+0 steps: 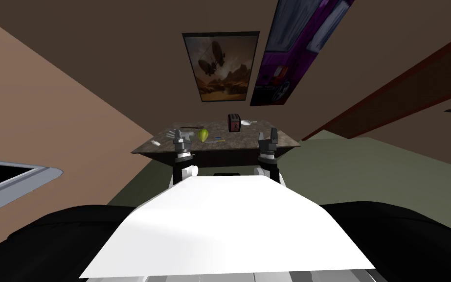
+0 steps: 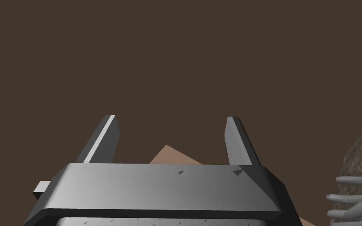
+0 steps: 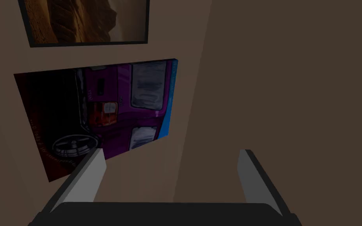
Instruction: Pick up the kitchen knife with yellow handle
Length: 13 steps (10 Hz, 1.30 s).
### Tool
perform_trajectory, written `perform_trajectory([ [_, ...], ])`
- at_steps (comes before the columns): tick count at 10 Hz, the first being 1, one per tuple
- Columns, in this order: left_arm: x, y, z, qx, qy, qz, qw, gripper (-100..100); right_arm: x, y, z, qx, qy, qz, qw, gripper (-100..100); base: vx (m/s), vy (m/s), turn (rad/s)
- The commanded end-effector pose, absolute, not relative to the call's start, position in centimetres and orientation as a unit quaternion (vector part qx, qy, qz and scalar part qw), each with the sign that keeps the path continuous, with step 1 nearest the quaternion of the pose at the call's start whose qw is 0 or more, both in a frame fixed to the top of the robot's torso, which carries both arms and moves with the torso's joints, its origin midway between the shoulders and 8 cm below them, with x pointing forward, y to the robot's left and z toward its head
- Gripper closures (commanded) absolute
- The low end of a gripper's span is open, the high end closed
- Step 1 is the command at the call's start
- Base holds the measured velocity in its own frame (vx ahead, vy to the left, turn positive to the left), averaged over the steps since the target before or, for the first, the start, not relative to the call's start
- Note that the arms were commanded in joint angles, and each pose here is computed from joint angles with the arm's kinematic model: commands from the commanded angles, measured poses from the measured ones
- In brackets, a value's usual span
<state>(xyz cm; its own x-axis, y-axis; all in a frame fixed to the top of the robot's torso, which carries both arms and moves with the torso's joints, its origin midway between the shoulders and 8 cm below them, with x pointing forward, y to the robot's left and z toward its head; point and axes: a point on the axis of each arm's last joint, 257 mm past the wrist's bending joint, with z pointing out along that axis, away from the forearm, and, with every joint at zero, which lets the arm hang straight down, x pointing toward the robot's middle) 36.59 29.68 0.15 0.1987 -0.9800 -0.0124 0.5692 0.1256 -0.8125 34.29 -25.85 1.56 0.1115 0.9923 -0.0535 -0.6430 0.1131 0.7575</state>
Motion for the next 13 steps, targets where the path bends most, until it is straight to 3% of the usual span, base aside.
perform_trajectory([
  [1, 37.5, 29.7, 0.2, -0.337, 0.313, -0.556, 0.692, -100, 34.3, -25.9, 1.6, 0.295, 0.296, 0.597, 0.685, 0, -0.014, -0.031, -0.058],
  [13, 46.9, 35.0, 0.9, -0.329, 0.408, -0.485, 0.700, -100, 34.3, -25.9, 1.6, 0.295, 0.296, 0.597, 0.685, 0, -0.023, -0.057, -0.072],
])
